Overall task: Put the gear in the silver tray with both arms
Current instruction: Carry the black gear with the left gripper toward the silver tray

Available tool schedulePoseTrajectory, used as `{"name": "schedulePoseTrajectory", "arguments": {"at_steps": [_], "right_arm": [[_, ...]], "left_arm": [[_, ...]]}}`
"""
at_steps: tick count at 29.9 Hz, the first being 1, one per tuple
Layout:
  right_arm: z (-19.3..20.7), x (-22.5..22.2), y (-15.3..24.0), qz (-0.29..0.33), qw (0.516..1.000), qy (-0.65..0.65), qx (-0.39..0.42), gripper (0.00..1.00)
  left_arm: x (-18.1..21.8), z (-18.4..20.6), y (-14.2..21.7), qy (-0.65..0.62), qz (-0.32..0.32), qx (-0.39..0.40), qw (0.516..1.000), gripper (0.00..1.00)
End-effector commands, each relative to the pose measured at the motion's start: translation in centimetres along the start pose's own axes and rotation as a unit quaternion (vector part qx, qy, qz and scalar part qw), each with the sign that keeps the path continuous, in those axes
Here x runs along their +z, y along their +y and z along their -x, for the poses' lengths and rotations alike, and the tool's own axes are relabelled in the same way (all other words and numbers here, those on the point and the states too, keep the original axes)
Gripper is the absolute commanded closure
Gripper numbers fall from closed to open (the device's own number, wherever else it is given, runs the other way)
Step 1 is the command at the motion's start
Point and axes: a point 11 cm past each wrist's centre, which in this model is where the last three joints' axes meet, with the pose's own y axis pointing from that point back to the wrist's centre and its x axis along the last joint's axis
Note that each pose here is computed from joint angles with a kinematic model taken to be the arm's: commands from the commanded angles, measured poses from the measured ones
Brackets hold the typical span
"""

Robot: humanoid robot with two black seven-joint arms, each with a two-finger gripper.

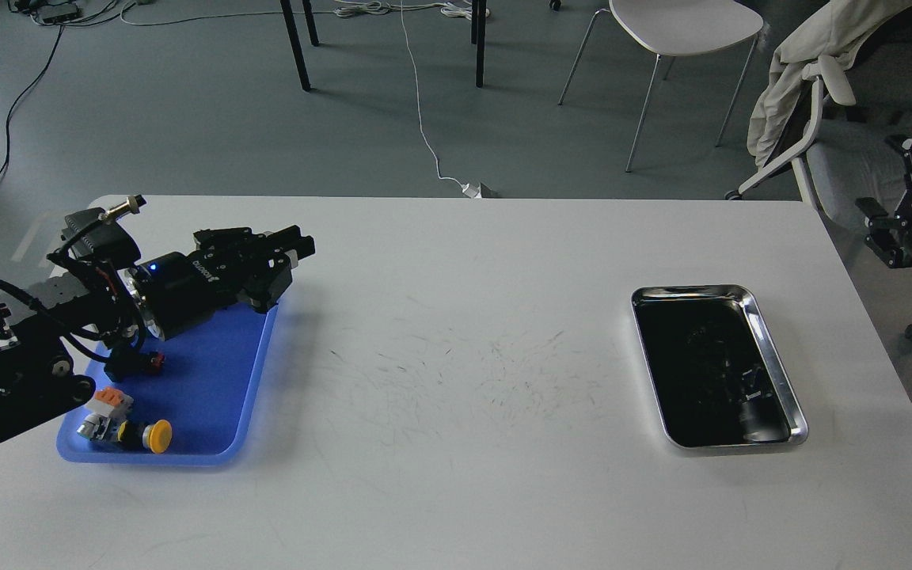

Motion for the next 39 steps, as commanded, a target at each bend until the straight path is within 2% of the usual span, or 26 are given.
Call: {"name": "schedulePoseTrajectory", "arguments": {"at_steps": [1, 11, 20, 24, 34, 39], "right_arm": [[-0.2, -0.3, 0.0, -0.010, 1.000, -0.020, 0.008, 0.07], [-0.5, -0.3, 0.0, -0.014, 0.999, -0.032, 0.018, 0.07], [-1.0, -0.1, 0.3, -0.011, 0.999, -0.028, 0.025, 0.07], [-1.0, -0.3, 0.2, -0.012, 0.999, -0.028, 0.025, 0.07], [-1.0, -0.1, 0.3, -0.011, 0.999, -0.027, 0.025, 0.07], [-1.0, -0.1, 0.3, -0.011, 0.999, -0.026, 0.025, 0.07]], "left_arm": [[1.9, 0.1, -2.3, 0.011, 0.033, -0.009, 0.999, 0.92], [7.3, 1.0, -8.1, 0.015, 0.117, -0.037, 0.992, 0.91], [11.7, 3.4, -12.5, 0.010, 0.168, -0.063, 0.984, 0.91], [11.7, 4.5, -13.9, 0.003, 0.161, -0.080, 0.984, 0.90], [15.2, 7.9, -18.4, 0.007, 0.169, -0.101, 0.980, 0.89], [15.3, 8.9, -19.0, 0.013, 0.157, -0.107, 0.982, 0.88]]}}
